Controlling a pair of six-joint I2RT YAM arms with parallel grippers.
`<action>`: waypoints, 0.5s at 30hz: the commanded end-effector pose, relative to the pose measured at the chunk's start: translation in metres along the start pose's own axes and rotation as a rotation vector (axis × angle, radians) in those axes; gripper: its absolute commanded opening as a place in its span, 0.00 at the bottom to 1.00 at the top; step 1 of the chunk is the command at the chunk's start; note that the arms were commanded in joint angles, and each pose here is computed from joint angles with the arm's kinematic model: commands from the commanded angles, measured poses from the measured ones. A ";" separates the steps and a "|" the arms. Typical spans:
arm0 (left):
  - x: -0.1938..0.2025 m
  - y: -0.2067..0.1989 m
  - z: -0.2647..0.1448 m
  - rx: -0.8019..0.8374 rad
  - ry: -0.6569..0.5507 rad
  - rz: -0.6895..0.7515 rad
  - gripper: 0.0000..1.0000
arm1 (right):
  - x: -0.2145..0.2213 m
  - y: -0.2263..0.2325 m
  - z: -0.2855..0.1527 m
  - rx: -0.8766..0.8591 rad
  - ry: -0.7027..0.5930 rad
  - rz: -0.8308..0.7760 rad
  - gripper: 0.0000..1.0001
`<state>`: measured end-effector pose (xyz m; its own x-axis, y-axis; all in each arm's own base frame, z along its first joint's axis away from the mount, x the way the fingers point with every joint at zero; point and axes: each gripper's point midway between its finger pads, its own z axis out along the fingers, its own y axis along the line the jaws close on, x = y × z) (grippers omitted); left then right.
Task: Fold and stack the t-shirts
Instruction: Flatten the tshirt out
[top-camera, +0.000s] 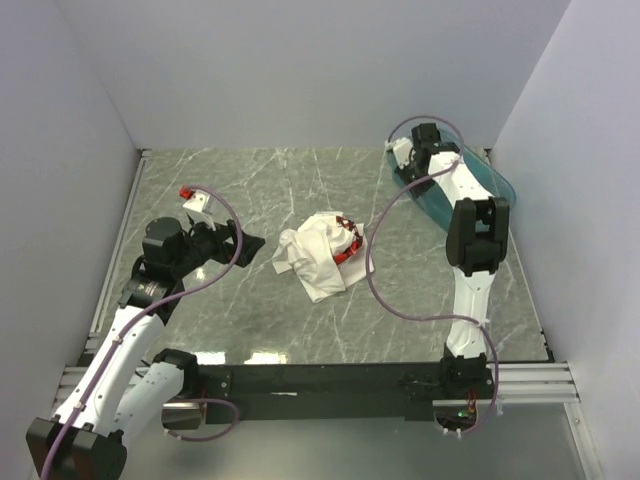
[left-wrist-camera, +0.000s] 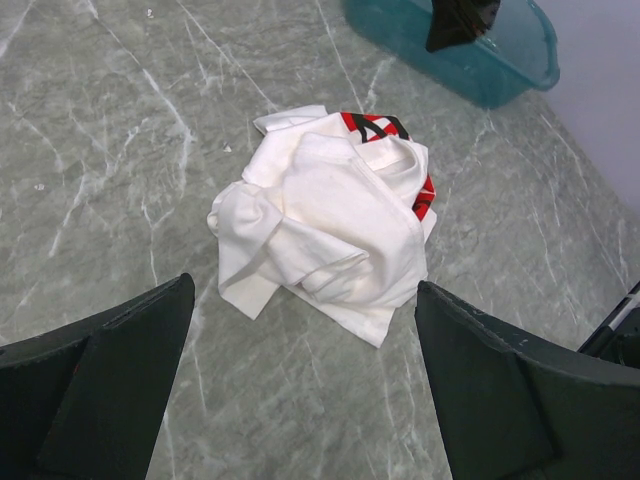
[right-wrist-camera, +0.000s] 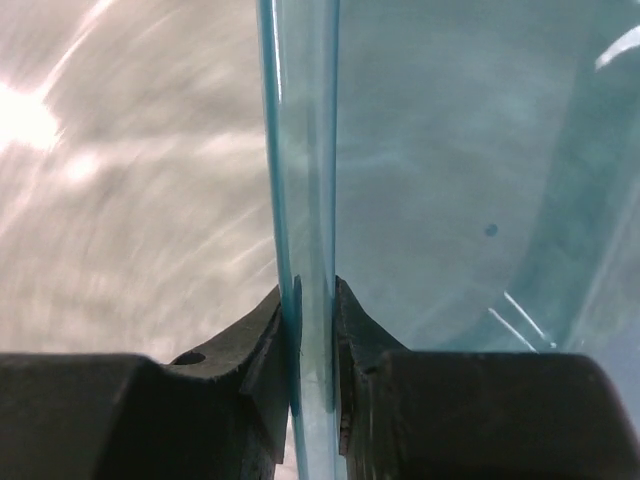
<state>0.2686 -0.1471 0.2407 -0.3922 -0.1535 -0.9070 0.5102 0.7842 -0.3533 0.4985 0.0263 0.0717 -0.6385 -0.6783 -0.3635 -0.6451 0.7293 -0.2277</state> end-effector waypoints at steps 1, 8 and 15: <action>-0.015 -0.009 -0.004 0.037 -0.056 0.047 1.00 | -0.015 -0.052 -0.010 0.304 -0.005 0.440 0.00; -0.014 -0.008 -0.001 0.036 -0.048 0.046 1.00 | -0.014 -0.079 -0.009 0.495 -0.028 0.703 0.00; -0.013 -0.008 -0.002 0.037 -0.050 0.049 1.00 | -0.003 -0.107 0.013 0.581 0.007 0.774 0.00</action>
<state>0.2675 -0.1471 0.2429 -0.3851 -0.1546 -0.9098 0.5139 0.7829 -0.3506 0.5605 -0.0281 0.0680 -0.8553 -0.0879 -0.5107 0.1068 0.9344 -0.3397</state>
